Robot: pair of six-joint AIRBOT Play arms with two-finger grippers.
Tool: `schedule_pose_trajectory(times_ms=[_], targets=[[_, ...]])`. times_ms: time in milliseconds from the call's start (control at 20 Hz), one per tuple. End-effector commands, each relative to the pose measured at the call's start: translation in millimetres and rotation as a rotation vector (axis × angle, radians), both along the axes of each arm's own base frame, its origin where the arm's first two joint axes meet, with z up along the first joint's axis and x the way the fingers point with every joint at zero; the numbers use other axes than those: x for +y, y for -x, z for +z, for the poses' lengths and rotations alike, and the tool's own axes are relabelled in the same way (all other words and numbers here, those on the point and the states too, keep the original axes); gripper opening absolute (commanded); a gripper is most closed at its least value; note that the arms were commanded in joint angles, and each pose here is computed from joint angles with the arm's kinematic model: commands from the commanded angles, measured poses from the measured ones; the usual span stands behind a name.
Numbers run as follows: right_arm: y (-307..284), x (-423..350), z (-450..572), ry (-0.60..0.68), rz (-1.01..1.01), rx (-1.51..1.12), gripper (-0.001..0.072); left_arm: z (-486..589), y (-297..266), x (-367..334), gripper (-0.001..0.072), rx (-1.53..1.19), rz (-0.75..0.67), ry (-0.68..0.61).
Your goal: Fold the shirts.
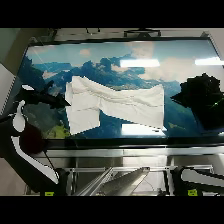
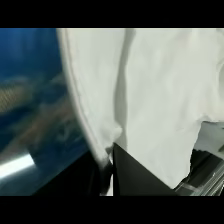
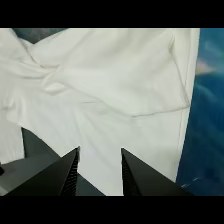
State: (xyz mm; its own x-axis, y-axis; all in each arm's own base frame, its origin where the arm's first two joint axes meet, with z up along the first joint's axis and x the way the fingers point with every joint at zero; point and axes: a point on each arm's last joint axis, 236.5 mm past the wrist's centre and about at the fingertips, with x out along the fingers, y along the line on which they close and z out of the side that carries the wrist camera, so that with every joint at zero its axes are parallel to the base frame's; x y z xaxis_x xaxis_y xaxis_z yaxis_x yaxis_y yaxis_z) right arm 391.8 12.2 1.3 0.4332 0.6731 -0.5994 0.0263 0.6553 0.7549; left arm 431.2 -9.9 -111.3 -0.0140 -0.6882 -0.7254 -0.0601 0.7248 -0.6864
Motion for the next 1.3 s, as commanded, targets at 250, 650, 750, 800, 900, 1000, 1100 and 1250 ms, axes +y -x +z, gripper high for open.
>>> schedule_pose_trajectory(times_ms=[250,650,750,800,900,1000,1100,1250], targets=[[64,-11,-76,0.132,-0.001,0.303,0.0434,32,-9,0,0.0006,-0.005,-0.063,0.008],[108,27,-127,0.122,-0.012,0.444,0.0426,35,-2,-4,0.0006,0.015,-0.086,0.021],[107,37,-125,0.116,0.011,0.437,0.0426,35,-2,-4,0.0006,0.015,-0.087,0.021],[108,43,-125,0.120,0.030,0.435,0.0416,35,-2,-4,0.0006,0.015,-0.087,0.021],[109,52,-126,0.132,0.066,0.426,0.0299,35,-2,-4,0.0006,0.015,-0.087,0.022],[107,57,-126,0.138,0.076,0.413,0.0289,38,-4,-7,0.0006,0.008,-0.082,0.038],[100,64,-119,0.105,0.083,0.377,0.0057,43,-4,-11,0.0025,0.007,-0.081,0.068],[81,86,-81,-0.020,0.109,0.268,0.0016,69,-7,-25,0.0024,-0.027,-0.077,0.146]])
